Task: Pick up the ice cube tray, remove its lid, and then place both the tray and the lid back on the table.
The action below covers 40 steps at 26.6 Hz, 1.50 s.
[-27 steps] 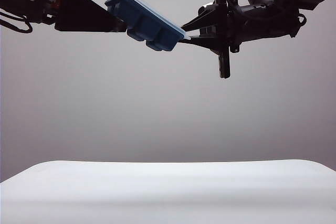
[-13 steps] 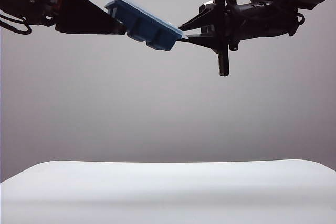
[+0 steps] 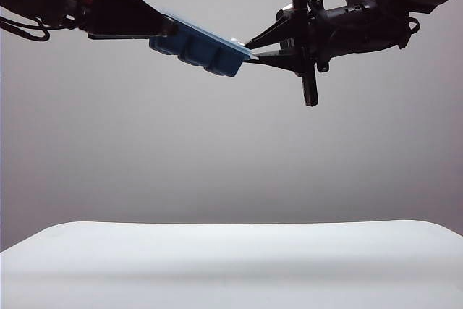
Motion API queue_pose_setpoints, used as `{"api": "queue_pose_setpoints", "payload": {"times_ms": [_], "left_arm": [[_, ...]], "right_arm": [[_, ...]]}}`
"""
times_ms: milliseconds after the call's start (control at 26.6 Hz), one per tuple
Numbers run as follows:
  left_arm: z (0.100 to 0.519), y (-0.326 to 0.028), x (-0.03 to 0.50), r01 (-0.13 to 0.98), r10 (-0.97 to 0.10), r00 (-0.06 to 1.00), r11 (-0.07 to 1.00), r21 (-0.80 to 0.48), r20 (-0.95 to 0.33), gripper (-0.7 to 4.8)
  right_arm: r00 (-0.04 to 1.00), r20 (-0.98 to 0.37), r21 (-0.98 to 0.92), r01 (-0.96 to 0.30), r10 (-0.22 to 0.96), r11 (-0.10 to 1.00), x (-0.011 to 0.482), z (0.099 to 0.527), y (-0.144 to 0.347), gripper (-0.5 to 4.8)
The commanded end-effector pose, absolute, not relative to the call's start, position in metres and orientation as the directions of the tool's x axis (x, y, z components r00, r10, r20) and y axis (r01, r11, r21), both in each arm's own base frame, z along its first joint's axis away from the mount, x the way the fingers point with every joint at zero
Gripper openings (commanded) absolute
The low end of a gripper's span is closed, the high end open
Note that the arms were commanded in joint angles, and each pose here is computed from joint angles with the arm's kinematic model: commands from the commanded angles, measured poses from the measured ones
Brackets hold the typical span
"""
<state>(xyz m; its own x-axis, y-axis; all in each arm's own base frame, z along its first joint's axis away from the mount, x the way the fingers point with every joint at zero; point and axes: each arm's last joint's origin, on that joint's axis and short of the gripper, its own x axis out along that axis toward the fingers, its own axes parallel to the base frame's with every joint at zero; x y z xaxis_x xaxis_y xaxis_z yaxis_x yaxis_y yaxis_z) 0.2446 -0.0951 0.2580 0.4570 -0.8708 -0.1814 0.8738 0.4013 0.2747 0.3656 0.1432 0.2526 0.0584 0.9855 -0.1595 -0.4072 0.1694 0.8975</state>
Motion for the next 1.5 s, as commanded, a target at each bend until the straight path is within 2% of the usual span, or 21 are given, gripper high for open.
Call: {"api": "queue_pose_setpoints", "payload": {"times_ms": [38, 1015, 1127, 1278, 1428, 1503], "left_arm": [[0.258, -0.096, 0.247, 0.872, -0.872, 0.458, 0.403, 0.277, -0.174, 4.79], [0.26, -0.098, 0.25, 0.845, -0.857, 0.495, 0.434, 0.312, -0.146, 4.79], [0.26, -0.098, 0.25, 0.846, -0.856, 0.494, 0.434, 0.309, -0.15, 4.09], [0.26, -0.098, 0.25, 0.846, -0.856, 0.495, 0.435, 0.309, -0.151, 3.92], [0.26, -0.098, 0.25, 0.84, -0.849, 0.506, 0.445, 0.31, -0.154, 2.92], [0.26, -0.099, 0.25, 0.842, -0.851, 0.503, 0.442, 0.31, -0.154, 2.76]], "right_arm": [[0.049, -0.134, 0.889, -0.436, 0.99, 0.142, 0.365, 0.26, 0.149, -0.08], [0.056, -0.127, 0.884, -0.447, 0.99, 0.138, 0.362, 0.263, 0.16, -0.08], [0.055, -0.127, 0.884, -0.447, 0.99, 0.138, 0.362, 0.263, 0.16, -0.08], [0.054, -0.127, 0.884, -0.447, 0.99, 0.138, 0.362, 0.263, 0.161, -0.08], [0.044, -0.125, 0.884, -0.448, 0.991, 0.132, 0.361, 0.263, 0.162, -0.08], [0.042, -0.125, 0.884, -0.449, 0.991, 0.13, 0.361, 0.263, 0.163, -0.08]]}}
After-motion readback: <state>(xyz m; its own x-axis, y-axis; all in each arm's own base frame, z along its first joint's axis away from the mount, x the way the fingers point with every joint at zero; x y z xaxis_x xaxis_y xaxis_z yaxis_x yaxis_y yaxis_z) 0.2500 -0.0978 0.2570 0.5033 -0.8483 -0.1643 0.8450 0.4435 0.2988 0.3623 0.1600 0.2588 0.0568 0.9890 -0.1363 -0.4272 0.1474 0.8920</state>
